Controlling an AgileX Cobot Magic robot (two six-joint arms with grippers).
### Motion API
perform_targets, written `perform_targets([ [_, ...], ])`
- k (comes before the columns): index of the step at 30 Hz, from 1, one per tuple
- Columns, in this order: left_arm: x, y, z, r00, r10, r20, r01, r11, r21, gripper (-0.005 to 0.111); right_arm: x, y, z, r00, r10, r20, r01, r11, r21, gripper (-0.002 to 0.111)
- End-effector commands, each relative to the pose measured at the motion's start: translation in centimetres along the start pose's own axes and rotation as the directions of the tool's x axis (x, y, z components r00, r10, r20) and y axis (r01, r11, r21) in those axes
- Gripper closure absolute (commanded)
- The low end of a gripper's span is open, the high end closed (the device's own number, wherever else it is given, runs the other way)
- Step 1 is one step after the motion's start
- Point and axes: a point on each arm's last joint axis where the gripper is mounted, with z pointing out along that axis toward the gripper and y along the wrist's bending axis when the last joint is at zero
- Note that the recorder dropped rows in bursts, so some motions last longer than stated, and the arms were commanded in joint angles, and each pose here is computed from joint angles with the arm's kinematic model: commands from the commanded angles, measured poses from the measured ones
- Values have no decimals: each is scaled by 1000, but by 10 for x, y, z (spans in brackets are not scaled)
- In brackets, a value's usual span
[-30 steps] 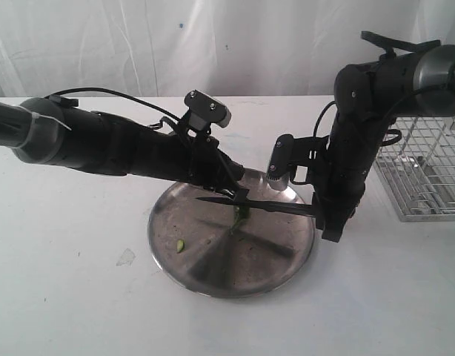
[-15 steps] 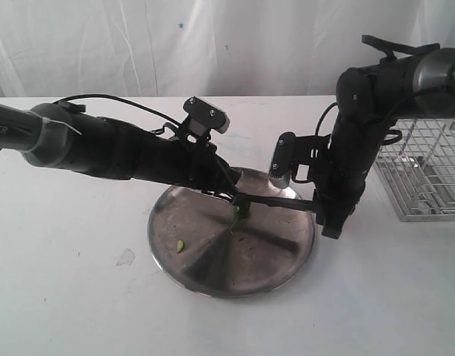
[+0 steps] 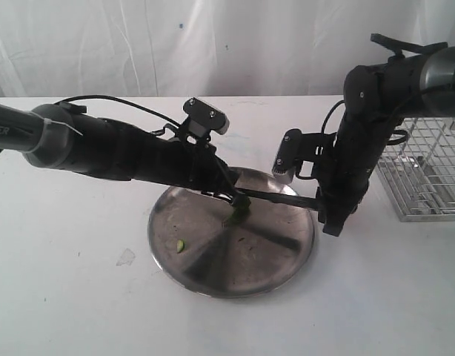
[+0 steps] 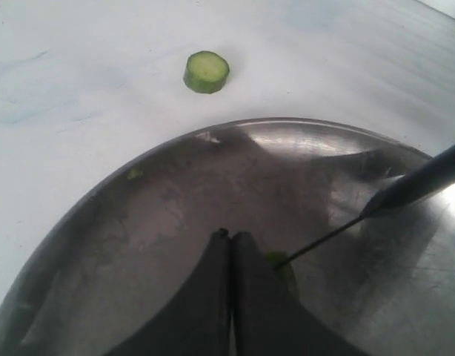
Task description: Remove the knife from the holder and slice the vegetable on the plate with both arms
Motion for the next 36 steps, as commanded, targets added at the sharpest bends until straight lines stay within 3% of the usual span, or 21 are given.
perform_targets([
  [1,10,1,9,999,-25,-25,25,1000,9,107,2,0,2,999,38,9,-37,999,-30,108],
  [5,9,3,13,1000,-24,-20,24,1000,9,107,1,1,2,999,49,16,-49,998,-44,108],
  [8,-6,5,13,999,-38,27,38,999,0,107,1,2,2,998,55,17,-54,997,-50,108],
  [15,-36,9,10,981,-154,119,155,988,1,107,1,2,2,995,102,12,-101,993,-53,108],
  [28,-6,11,36,982,-186,39,185,982,20,107,2,3,2,991,134,8,-134,989,-57,108],
  [36,-9,13,42,981,-187,49,186,982,22,107,1,2,2,990,138,9,-137,989,-55,108],
])
